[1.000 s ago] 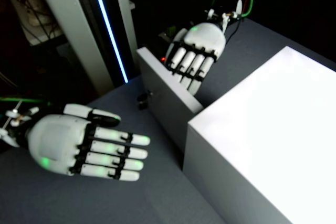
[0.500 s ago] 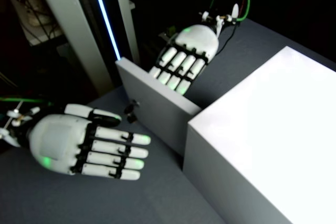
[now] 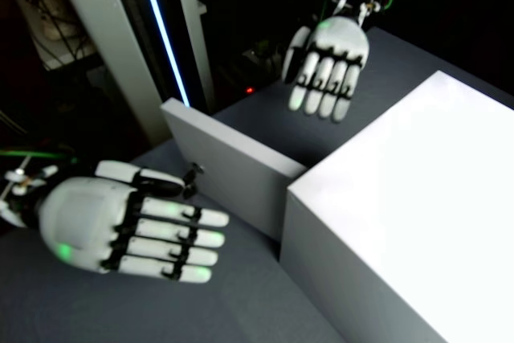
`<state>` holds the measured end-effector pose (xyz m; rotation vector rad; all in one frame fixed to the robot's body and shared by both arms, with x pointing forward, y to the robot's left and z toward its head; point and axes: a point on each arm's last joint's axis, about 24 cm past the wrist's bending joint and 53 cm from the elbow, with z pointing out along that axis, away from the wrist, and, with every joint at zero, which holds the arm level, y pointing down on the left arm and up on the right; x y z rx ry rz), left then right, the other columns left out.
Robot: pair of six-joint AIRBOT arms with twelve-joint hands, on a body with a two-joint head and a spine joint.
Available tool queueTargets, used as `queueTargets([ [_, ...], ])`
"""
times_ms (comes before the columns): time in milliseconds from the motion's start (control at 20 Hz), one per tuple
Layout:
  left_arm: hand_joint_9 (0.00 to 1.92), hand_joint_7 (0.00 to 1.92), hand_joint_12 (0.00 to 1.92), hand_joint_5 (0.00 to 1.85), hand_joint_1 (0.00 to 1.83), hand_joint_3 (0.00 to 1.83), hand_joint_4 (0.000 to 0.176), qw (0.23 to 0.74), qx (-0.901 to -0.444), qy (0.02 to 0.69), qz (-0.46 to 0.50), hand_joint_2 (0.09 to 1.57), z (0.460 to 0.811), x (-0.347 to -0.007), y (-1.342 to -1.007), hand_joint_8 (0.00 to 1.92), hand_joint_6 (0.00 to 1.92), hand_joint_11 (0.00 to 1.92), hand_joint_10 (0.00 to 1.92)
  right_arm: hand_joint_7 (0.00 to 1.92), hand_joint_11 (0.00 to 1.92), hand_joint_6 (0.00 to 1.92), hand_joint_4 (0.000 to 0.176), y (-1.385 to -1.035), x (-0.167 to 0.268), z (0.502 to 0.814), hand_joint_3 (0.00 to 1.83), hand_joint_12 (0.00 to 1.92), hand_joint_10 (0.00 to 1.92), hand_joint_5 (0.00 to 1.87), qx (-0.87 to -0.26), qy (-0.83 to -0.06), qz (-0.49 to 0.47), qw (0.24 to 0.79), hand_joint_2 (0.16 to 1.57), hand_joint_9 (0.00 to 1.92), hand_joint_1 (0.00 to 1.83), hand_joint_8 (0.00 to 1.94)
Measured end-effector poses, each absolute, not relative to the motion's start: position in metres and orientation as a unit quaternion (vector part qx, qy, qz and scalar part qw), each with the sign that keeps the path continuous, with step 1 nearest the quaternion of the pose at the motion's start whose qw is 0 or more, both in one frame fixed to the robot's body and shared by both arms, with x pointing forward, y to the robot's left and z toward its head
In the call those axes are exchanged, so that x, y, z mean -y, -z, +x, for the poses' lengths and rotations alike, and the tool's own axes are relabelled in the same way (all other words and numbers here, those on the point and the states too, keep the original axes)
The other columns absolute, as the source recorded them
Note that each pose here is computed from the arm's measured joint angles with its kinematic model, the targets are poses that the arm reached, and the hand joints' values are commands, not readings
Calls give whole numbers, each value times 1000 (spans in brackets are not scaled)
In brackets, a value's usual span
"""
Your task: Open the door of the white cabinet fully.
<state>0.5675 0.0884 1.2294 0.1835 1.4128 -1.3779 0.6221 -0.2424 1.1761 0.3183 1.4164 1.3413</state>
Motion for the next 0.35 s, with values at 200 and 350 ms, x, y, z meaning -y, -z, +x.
queueTargets([
  [200, 57, 120, 304, 199, 0, 11, 0, 595, -584, 552, 1, 1530, 570, -143, -1232, 2, 3, 0, 3, 263, 278, 4, 0, -1192, 243, 616, 0, 58, 14, 278, -569, -586, 136, 562, 1445, 247, 543, 6],
  [350, 1, 20, 11, 163, 0, 15, 0, 633, -554, 540, -19, 1554, 566, -170, -1247, 0, 0, 0, 0, 223, 180, 0, 0, -1215, 255, 614, 14, 17, 0, 239, -537, -593, 131, 586, 1480, 180, 520, 0],
])
